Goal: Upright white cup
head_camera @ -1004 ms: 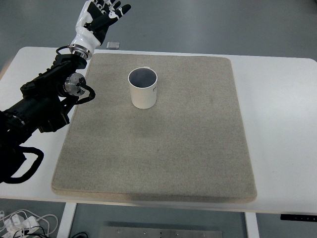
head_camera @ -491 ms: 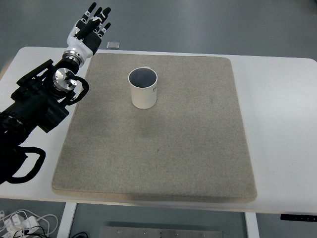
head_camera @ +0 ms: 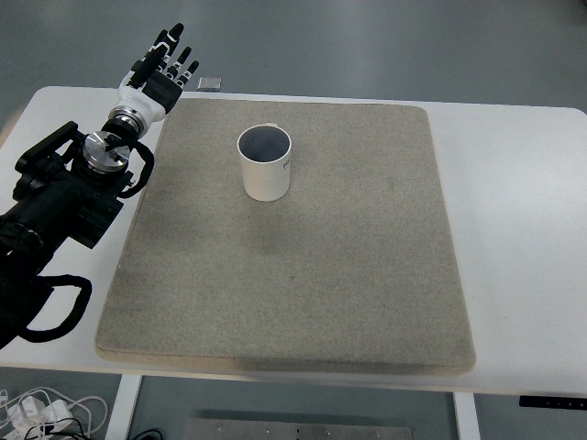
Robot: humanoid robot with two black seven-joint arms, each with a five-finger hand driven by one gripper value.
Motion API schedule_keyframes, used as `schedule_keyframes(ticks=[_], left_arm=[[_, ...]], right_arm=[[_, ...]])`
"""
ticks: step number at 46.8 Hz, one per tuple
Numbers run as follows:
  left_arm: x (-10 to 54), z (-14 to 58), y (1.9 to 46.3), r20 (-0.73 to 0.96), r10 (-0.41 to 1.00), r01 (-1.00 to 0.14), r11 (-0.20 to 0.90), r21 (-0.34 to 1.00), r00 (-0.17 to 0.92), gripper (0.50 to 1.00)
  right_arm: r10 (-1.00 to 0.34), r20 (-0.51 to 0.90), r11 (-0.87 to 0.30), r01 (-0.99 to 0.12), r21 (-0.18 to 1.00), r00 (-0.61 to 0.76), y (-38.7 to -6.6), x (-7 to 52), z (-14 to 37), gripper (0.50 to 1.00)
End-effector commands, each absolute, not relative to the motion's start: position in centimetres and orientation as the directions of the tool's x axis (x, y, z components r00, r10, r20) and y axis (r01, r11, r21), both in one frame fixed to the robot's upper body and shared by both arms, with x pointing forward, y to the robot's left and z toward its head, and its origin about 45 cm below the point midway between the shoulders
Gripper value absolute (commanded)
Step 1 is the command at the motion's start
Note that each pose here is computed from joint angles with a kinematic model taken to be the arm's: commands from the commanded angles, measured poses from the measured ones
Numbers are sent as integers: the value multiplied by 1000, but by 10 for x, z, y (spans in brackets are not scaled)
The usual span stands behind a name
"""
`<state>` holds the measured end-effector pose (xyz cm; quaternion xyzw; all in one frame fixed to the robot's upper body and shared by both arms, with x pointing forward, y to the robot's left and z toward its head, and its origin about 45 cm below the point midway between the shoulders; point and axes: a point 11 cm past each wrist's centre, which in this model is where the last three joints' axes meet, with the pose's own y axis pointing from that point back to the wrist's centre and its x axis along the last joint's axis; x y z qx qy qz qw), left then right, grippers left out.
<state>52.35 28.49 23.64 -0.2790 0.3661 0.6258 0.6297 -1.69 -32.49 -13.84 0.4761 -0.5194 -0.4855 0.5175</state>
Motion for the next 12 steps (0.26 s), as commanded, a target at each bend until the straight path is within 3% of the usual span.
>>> schedule_keyframes(ticks=[1, 12], left_arm=[[523, 235, 286, -816, 575, -992, 56, 111, -59, 996], [521, 230, 280, -828, 557, -991, 61, 118, -64, 996]], right_arm=[[-997, 75, 75, 6, 997, -14, -325, -16, -138, 952], [-998, 67, 67, 5, 998, -13, -323, -15, -139, 952]])
